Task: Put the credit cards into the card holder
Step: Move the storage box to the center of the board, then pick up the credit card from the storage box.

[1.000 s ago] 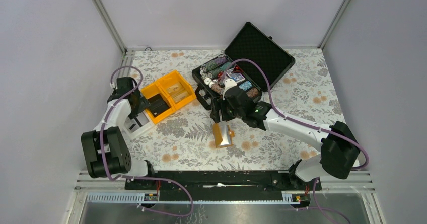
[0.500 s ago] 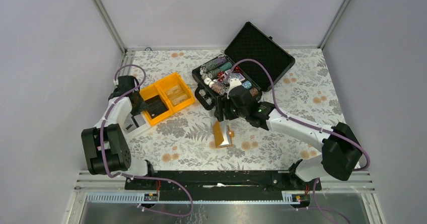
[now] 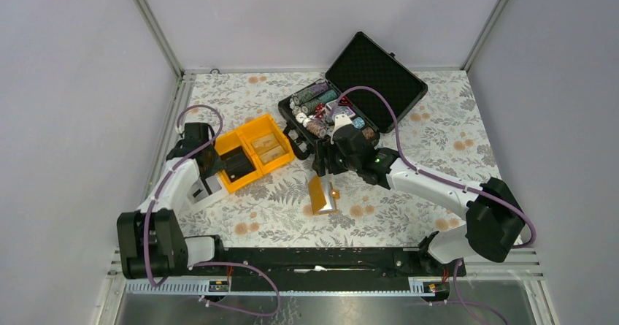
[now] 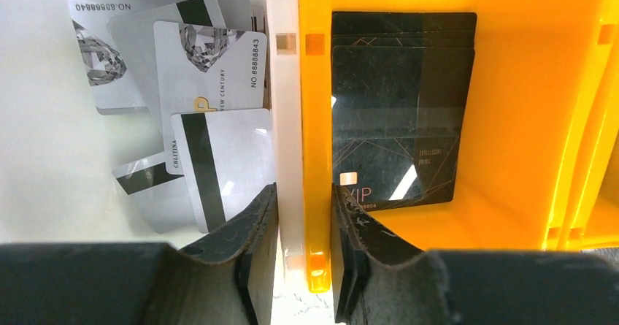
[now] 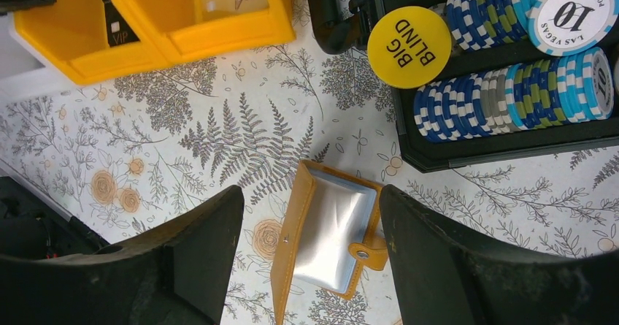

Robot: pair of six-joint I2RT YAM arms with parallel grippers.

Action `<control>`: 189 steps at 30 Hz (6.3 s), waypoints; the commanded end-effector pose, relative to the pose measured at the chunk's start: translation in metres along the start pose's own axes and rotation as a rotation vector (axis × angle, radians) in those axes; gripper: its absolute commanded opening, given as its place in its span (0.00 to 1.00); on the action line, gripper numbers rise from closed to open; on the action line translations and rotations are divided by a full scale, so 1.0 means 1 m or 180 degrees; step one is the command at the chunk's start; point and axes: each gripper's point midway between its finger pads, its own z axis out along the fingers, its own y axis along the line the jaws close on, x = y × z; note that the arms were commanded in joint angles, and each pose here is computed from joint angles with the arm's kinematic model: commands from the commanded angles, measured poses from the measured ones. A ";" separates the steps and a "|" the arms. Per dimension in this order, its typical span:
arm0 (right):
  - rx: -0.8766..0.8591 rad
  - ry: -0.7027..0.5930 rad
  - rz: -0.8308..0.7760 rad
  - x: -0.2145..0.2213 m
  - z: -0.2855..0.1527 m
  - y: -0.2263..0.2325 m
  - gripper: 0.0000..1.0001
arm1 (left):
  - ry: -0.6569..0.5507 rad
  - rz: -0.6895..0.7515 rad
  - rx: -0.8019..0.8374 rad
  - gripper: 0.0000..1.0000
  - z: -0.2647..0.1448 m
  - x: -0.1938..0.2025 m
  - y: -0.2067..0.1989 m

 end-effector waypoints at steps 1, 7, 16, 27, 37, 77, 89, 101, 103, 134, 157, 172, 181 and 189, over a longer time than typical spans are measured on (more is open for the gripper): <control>-0.0020 -0.0210 0.0089 -0.020 -0.007 0.003 0.75 | 0.0091 -0.0293 0.0374 0.00 -0.019 0.027 -0.018; 0.0014 -0.0159 0.0091 -0.016 0.002 0.002 0.75 | 0.0025 -0.0477 0.0511 0.00 -0.028 0.041 -0.020; 0.0006 -0.0109 0.0141 -0.014 0.008 0.004 0.75 | 0.0083 -0.0403 0.0753 0.00 -0.029 0.044 -0.049; 0.0072 -0.0131 0.0179 -0.014 0.004 0.000 0.75 | 0.0109 -0.0287 0.0888 0.00 -0.024 0.051 -0.078; 0.0089 -0.0135 0.0203 -0.014 0.003 -0.001 0.75 | 0.0105 -0.0198 0.0954 0.00 -0.023 0.054 -0.103; -0.0129 -0.0322 0.0075 -0.037 -0.022 0.013 0.74 | -0.0655 0.0217 0.1313 0.70 -0.103 0.005 -0.167; -0.0645 -0.0353 -0.0520 -0.042 -0.011 0.130 0.70 | -0.0863 -0.0129 0.0648 0.85 -0.102 -0.043 -0.041; -0.0573 -0.0279 -0.1187 -0.017 0.065 0.225 0.61 | -0.0243 -0.0440 0.0804 0.63 -0.054 -0.014 -0.007; -0.0442 -0.0282 -0.1225 -0.012 0.081 0.222 0.60 | -0.0187 -0.0490 0.0796 0.58 -0.047 -0.011 -0.004; 0.0687 -0.0433 -0.1803 0.031 0.205 0.186 0.68 | 0.0078 -0.0638 0.0788 0.23 -0.022 -0.001 0.001; 0.0682 -0.0018 -0.1326 0.023 0.203 0.156 0.52 | 0.0171 -0.0645 0.0827 0.00 -0.018 0.007 -0.001; 0.0673 -0.0097 -0.1054 0.006 0.220 0.159 0.59 | 0.0160 -0.0645 0.1020 0.00 -0.025 0.009 -0.009; 0.0737 -0.0168 -0.1011 0.012 0.234 0.155 0.61 | -0.0147 -0.0782 0.1027 0.01 -0.038 -0.008 -0.005; 0.0797 -0.0038 -0.1047 0.018 0.209 0.137 0.61 | -0.0645 -0.0840 0.0993 0.34 -0.063 -0.048 -0.001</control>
